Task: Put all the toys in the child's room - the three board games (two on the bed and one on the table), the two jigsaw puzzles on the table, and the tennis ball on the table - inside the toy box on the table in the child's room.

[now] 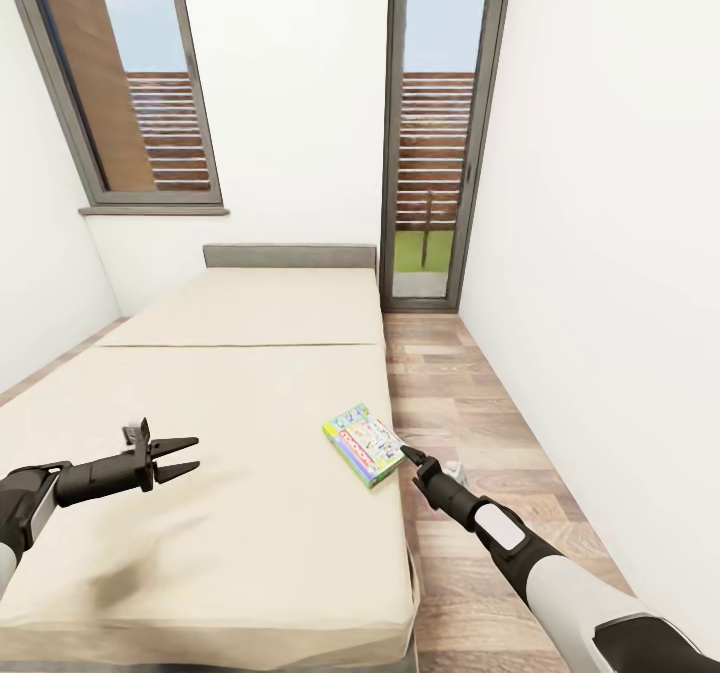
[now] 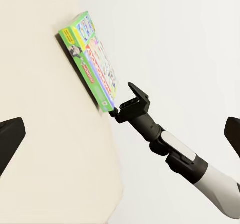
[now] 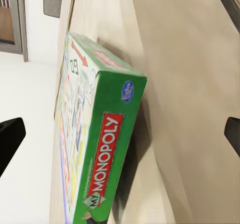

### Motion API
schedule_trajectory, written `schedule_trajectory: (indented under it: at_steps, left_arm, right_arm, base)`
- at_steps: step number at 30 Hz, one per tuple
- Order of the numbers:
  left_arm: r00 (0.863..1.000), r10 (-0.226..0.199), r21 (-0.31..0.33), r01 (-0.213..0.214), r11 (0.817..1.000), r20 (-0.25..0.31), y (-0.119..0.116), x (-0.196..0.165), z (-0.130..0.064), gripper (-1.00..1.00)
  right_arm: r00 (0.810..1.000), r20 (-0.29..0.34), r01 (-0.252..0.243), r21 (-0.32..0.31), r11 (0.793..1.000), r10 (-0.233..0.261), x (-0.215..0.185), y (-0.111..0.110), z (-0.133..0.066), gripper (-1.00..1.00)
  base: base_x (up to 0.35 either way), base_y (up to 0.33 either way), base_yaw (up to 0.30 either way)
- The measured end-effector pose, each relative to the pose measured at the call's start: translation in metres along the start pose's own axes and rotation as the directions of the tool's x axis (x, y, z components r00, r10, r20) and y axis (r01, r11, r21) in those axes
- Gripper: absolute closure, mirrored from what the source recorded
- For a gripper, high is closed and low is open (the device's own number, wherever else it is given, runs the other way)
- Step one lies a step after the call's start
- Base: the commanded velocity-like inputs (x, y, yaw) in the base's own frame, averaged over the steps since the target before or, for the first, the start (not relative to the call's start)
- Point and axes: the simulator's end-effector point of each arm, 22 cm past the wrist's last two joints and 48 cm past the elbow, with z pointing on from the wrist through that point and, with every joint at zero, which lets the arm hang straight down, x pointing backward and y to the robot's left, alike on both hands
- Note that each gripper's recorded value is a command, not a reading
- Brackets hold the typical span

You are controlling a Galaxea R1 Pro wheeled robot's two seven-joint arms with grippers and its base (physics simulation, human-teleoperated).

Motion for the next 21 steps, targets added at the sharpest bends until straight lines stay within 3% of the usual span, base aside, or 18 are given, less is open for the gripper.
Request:
schedule_trajectory:
  at_steps: [16,21]
  left_arm:
    - [1.000,0.000,0.000,0.000,1.000,0.000,0.0000,0.0000,0.0001,-1.00]
    - [1.000,0.000,0.000,0.000,1.000,0.000,0.0000,0.0000,0.0001,-1.00]
  right_arm:
    - [1.000,-0.001,0.000,-0.006,1.000,0.000,0.0027,0.0033,0.0021,-1.00]
    - [0.999,0.038,0.023,-0.007,1.000,-0.023,-0.0049,0.0041,0.0025,-1.00]
  base:
    - [0.005,0.000,0.000]
    - [0.000,0.000,0.000]
